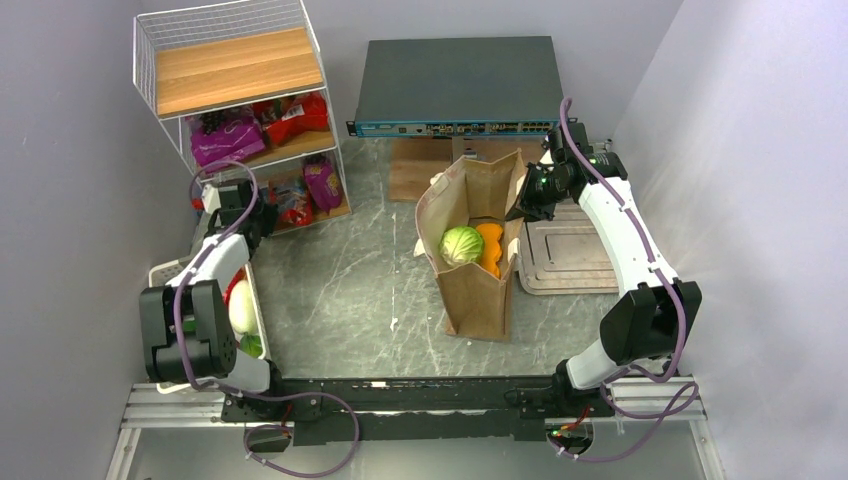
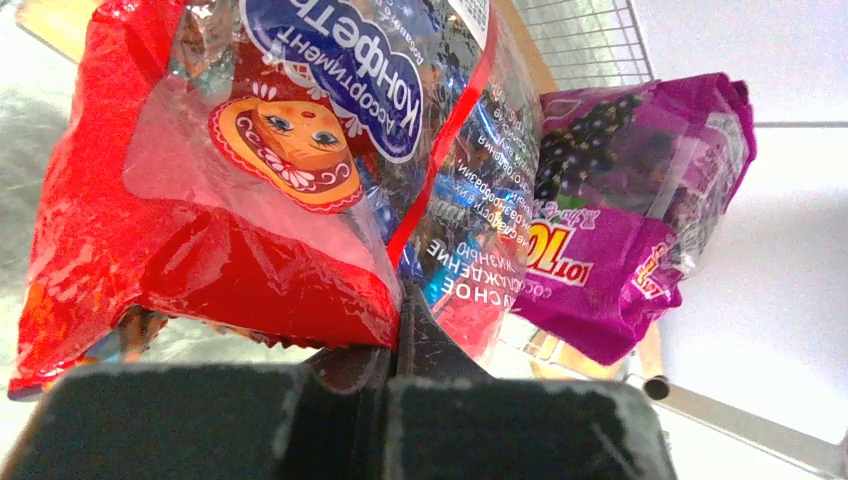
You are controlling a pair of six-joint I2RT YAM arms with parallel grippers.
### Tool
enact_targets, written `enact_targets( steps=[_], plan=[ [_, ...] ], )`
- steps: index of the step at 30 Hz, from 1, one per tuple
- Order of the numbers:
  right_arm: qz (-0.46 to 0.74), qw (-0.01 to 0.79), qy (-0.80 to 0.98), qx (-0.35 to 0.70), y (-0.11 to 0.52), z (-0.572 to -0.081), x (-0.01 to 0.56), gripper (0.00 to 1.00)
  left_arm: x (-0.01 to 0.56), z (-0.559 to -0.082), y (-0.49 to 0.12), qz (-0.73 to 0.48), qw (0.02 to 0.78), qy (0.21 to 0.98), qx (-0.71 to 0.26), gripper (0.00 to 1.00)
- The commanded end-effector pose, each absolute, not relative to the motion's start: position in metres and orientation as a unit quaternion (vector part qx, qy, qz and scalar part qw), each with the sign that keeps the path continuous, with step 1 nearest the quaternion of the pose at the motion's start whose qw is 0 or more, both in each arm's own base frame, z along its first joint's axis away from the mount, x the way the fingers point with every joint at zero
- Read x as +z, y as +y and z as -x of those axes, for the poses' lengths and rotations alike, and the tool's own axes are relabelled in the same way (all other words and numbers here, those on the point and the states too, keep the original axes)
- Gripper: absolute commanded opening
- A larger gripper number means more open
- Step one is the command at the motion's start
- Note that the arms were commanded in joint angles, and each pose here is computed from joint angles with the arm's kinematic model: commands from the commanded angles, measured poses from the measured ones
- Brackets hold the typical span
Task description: Place the food into the grocery bag and tie it
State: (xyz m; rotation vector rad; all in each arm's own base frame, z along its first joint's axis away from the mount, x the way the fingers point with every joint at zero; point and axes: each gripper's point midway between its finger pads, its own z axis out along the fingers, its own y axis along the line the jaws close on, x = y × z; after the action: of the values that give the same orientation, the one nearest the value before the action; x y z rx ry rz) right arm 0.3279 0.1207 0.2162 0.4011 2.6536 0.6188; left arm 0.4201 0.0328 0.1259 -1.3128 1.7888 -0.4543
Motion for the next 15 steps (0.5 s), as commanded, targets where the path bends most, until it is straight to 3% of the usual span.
enact_targets(
  steps=[1, 15],
  plan=[
    [-0.129, 0.238, 0.932, 0.243, 0.122, -0.334, 0.24, 0.0, 0.194, -0.425, 0.037, 0.451, 0.489, 0.726, -0.176, 0.0],
    [-0.122, 0.229, 0.928, 0.269, 0.131, -0.332, 0.241, 0.0, 0.219, -0.385, 0.03, 0.427, 0.505, 0.729, -0.179, 0.0]
  ],
)
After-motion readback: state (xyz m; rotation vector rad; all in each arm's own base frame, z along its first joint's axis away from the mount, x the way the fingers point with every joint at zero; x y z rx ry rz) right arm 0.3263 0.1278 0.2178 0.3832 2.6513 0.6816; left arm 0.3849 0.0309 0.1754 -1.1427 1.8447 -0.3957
